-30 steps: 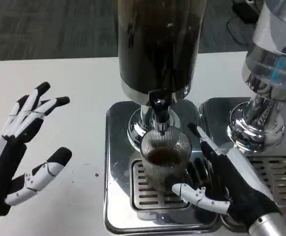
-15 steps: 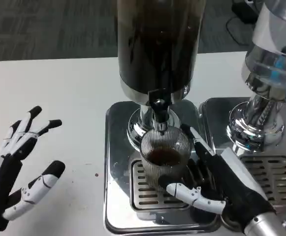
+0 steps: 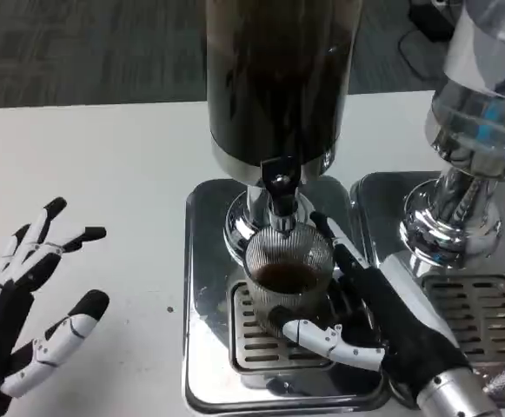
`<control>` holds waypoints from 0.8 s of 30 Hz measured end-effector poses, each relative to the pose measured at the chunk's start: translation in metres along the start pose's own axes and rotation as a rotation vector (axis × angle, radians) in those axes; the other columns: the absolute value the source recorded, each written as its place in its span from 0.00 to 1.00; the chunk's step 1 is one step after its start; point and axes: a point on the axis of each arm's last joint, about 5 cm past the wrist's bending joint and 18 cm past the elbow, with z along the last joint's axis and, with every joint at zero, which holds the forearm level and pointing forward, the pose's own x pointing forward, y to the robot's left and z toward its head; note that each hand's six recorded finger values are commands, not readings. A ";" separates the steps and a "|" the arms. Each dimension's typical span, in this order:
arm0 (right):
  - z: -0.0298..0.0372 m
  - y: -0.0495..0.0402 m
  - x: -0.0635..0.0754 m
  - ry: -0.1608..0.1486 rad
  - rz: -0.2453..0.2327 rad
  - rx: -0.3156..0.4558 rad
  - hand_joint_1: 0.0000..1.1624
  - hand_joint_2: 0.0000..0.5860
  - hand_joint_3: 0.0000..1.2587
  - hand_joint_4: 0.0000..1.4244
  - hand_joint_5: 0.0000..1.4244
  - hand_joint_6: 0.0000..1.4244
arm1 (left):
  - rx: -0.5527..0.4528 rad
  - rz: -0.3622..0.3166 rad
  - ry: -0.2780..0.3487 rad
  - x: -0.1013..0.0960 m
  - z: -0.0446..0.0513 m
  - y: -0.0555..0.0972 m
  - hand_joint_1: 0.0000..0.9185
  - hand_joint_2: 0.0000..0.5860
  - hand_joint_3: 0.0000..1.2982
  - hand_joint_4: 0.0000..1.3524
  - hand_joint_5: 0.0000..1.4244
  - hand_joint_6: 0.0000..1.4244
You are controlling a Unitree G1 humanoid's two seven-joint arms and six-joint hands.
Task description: Grasp the cup under the faucet to collect the drink, then remove the cup.
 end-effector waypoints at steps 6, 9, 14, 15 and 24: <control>0.0009 0.0041 0.004 -0.015 -0.011 0.011 0.57 0.27 0.00 0.00 0.00 0.05 | -0.007 0.012 0.014 -0.001 -0.0003 0.000 0.00 0.38 0.22 0.00 0.16 0.01; 0.0011 0.0076 0.005 -0.022 -0.028 0.026 0.58 0.25 0.00 0.00 0.01 0.08 | -0.008 0.010 0.015 -0.001 -0.0002 0.000 0.00 0.38 0.22 0.00 0.16 0.01; 0.0000 0.0123 0.008 -0.038 -0.047 0.053 0.60 0.25 0.00 0.01 0.07 0.15 | -0.008 0.010 0.017 -0.001 0.0000 0.000 0.00 0.39 0.23 0.01 0.16 0.01; -0.0004 0.0128 0.008 -0.037 -0.049 0.054 0.60 0.25 0.00 0.02 0.07 0.16 | -0.008 0.010 0.016 -0.001 0.0002 0.000 0.00 0.39 0.23 0.01 0.16 0.01; -0.0019 0.0182 0.012 -0.054 -0.062 0.095 0.66 0.21 0.00 0.07 0.17 0.26 | -0.009 0.009 0.032 -0.004 0.0001 0.000 0.00 0.40 0.27 0.03 0.18 0.01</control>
